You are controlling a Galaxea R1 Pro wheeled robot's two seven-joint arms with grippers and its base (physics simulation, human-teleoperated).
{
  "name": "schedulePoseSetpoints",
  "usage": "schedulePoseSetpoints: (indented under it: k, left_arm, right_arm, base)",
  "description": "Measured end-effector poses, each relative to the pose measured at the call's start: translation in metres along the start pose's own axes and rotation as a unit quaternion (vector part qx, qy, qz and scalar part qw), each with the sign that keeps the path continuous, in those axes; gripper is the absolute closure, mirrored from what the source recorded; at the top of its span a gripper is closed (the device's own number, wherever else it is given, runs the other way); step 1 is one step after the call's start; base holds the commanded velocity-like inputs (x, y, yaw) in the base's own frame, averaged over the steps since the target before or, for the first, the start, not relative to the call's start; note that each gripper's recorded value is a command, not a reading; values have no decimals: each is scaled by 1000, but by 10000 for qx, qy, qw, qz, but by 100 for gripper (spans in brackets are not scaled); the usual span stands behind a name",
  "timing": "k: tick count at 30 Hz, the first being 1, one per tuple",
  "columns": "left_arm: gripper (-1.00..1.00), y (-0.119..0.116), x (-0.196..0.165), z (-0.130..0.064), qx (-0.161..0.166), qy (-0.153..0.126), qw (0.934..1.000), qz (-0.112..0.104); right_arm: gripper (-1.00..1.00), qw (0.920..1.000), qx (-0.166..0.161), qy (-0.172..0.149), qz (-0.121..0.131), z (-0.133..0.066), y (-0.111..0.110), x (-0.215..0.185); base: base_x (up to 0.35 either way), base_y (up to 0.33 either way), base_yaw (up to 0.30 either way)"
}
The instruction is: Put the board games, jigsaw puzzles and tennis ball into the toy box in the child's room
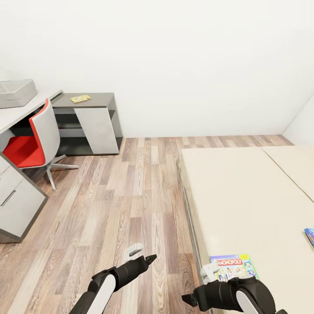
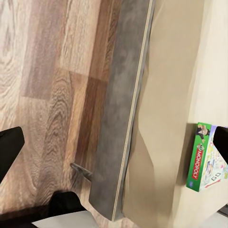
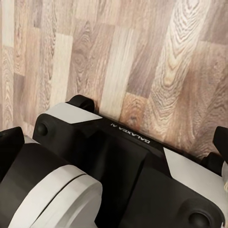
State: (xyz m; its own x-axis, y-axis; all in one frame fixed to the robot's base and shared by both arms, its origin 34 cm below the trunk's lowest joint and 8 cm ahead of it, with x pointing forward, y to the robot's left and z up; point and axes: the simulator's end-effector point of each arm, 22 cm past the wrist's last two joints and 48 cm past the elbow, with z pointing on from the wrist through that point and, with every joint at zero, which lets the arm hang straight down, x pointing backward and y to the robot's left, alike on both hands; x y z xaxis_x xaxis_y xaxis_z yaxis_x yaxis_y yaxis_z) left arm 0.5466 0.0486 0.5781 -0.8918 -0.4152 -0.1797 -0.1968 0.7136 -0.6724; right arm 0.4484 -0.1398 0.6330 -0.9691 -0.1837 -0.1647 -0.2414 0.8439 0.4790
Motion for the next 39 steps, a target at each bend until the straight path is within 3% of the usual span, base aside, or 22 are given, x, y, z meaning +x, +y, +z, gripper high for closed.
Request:
schedulePoseSetpoints:
  k: [20, 39]
  left_arm:
    - [-100, 1, 2, 0, -3, 13, 10000, 4]
    - [-100, 1, 2, 0, -8, 15, 10000, 2]
  right_arm:
    - [-100, 10000, 23, 16, -3, -1, -2, 2]
    - [-100, 10000, 42, 3, 13, -2, -5, 1]
  base:
    - [0, 149, 0]
    - [0, 25, 0]
